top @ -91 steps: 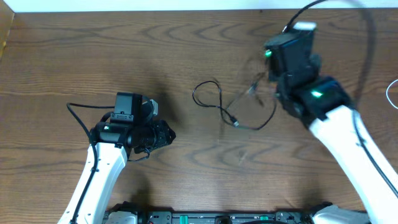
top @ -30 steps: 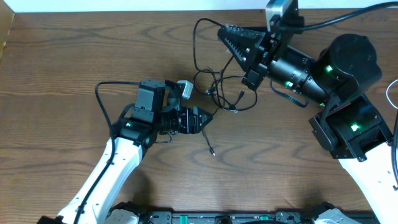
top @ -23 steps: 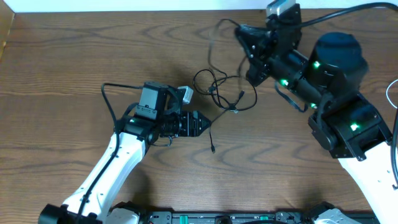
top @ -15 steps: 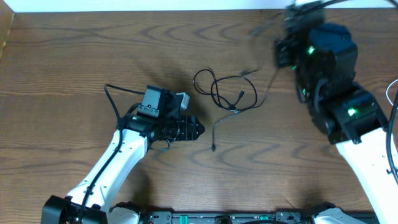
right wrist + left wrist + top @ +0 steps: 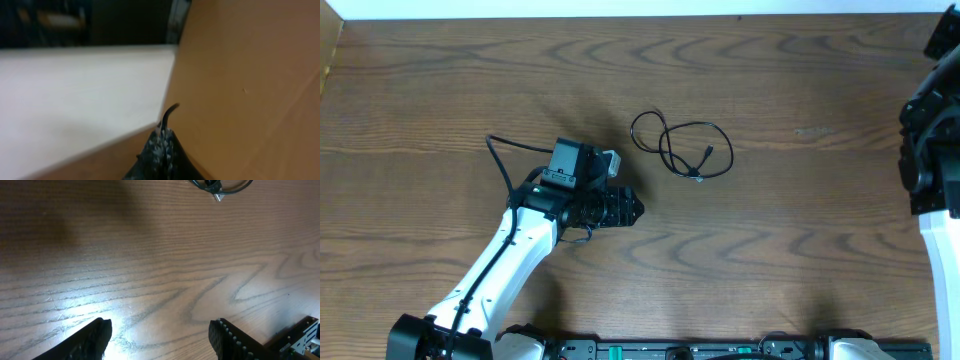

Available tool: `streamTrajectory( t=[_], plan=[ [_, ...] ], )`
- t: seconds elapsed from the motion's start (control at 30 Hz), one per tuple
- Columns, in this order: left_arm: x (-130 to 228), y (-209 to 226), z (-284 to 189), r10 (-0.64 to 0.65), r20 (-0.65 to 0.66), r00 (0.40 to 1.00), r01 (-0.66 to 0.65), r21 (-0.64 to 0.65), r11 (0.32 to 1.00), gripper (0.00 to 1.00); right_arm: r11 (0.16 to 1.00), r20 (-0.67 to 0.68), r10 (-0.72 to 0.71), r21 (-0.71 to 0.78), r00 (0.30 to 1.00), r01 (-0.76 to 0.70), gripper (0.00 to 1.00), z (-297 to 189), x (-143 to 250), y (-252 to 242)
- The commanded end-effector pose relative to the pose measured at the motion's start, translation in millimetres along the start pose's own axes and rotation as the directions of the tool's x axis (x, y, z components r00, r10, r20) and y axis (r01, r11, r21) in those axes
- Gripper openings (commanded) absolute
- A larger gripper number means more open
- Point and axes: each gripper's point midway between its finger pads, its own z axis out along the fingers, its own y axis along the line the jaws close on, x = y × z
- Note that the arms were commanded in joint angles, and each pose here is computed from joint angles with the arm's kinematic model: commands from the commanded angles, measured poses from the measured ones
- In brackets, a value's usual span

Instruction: Untangle cables

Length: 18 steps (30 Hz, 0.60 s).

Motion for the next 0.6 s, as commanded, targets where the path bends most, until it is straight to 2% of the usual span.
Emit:
streamTrajectory(
  t=[0.0,0.17,0.33,0.43,0.57],
  plan=[
    [-1.7,-0.2,-0.3,0.016,0.002,1.0,-0.016,-0.008,1.0,0.67,0.997,-0.112,-0.053,0.047,0.992,0.058,0.01,16.7,33.1,-11.1],
    [-0.7,0.2,-0.3,0.014,-0.002,1.0,-0.014,-0.009,1.0,0.67,0.994,-0.325,0.013,0.11,0.946,0.025,0.01,43.5,104.1,-29.1],
    [0.6,0.6,-0.3,0.012,-0.007,1.0,-0.012,-0.011,1.0,0.67,0.997,-0.504,0.049,-0.029,0.862,-0.074,0.01,63.7,163.6,-14.6],
    [0.6,0.6,-0.3,0.012,-0.007,1.0,-0.012,-0.011,1.0,0.66,0.979,-0.572,0.114,-0.072,0.812,-0.189,0.01,70.6,183.4,-10.7],
    [2.7,1.4,-0.3,0.007,-0.015,1.0,-0.007,-0.014,1.0,0.66,0.948,-0.615,0.226,-0.039,0.755,-0.315,0.01,79.9,196.9,-24.8]
  ],
)
